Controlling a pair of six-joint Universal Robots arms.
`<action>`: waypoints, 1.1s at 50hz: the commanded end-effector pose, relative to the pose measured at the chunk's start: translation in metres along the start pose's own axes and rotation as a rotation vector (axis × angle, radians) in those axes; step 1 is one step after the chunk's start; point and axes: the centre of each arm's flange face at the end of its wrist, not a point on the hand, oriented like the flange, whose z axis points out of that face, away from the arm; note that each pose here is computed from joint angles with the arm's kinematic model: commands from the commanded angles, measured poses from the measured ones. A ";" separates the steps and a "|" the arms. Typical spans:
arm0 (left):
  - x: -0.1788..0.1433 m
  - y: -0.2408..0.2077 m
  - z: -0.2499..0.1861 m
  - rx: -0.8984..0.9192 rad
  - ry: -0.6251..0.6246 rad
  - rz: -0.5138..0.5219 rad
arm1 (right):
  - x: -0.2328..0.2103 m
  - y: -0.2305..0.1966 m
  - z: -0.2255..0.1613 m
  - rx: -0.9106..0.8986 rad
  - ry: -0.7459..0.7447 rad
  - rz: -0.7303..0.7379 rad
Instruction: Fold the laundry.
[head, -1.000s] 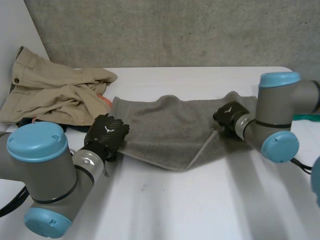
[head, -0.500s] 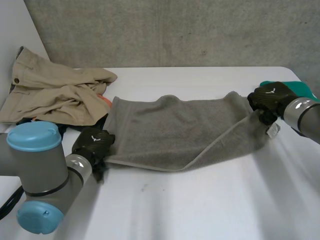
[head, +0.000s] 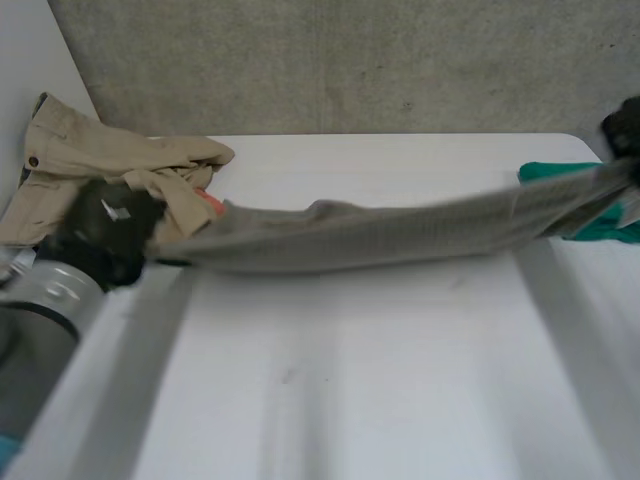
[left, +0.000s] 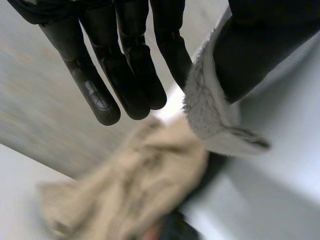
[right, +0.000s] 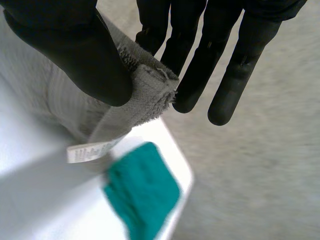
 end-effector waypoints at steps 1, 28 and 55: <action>-0.055 -0.078 -0.042 0.223 -0.090 -0.003 | 0.043 -0.027 -0.034 0.014 0.117 -0.078; -0.043 -0.055 0.183 0.205 -0.106 0.103 | -0.012 -0.020 0.147 0.172 0.221 -0.070; -0.036 -0.024 0.184 0.328 -0.172 -0.141 | -0.018 -0.030 0.164 0.462 0.385 0.006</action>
